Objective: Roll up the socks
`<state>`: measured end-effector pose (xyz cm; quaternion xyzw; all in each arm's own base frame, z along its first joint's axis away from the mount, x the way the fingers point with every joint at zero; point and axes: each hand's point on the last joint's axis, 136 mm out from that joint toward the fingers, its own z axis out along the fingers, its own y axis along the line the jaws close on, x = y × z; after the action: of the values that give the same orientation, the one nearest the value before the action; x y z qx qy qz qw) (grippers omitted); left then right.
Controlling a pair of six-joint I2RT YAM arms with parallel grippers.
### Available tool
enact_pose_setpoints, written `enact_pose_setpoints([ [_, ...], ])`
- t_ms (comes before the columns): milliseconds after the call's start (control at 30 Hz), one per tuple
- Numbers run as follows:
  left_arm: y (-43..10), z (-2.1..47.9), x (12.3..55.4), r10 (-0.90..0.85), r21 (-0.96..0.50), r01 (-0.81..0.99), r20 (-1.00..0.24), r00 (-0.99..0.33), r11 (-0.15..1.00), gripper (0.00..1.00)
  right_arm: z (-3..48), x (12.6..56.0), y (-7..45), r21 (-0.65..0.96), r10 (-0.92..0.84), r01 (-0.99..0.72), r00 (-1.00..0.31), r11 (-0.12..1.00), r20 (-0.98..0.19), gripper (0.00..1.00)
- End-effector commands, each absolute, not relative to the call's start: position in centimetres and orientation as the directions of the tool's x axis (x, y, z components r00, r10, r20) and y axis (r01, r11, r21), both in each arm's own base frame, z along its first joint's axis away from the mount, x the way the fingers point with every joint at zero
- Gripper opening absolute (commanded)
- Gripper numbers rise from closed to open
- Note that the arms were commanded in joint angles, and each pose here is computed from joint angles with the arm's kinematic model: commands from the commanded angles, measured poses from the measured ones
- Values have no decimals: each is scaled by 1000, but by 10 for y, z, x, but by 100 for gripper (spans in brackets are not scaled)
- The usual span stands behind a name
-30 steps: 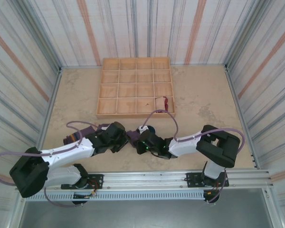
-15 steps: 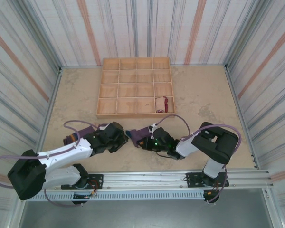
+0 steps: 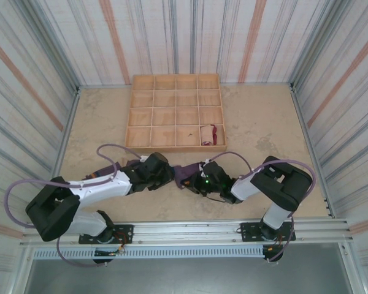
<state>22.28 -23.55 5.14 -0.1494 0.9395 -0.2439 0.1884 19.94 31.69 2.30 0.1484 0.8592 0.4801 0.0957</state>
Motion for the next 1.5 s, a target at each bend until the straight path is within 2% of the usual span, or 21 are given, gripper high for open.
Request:
enact_pose_setpoints([
  [0,-251,65,236,-321,-553,-86,-344,-883,829,56,-60,160,254,627,445,430,-884,650,145,0],
  [233,-265,69,245,-304,-586,-27,-380,-874,810,55,-67,156,250,625,489,509,-843,592,223,0],
  [600,-276,42,250,-278,-553,-50,-336,-900,831,50,-75,151,240,589,523,554,-816,588,246,0],
  [833,-277,26,249,-279,-533,-80,-303,-911,842,32,-75,153,242,600,518,546,-820,584,241,1],
  [933,-272,21,247,-284,-507,-106,-289,-914,855,19,-70,156,245,620,498,515,-838,592,221,14],
  [1000,-266,22,247,-286,-490,-119,-281,-916,864,12,-64,159,247,638,480,482,-855,601,194,23],
  [1167,-241,27,244,-301,-409,-178,-259,-918,895,5,-43,169,251,617,396,354,-915,703,74,38],
  [1300,-220,32,238,-357,-376,-255,-233,-905,891,2,-15,181,252,551,254,161,-962,818,-96,45],
  [1467,-209,31,225,-412,-386,-315,-201,-889,867,1,18,196,260,482,104,-40,-958,875,-269,50],
])
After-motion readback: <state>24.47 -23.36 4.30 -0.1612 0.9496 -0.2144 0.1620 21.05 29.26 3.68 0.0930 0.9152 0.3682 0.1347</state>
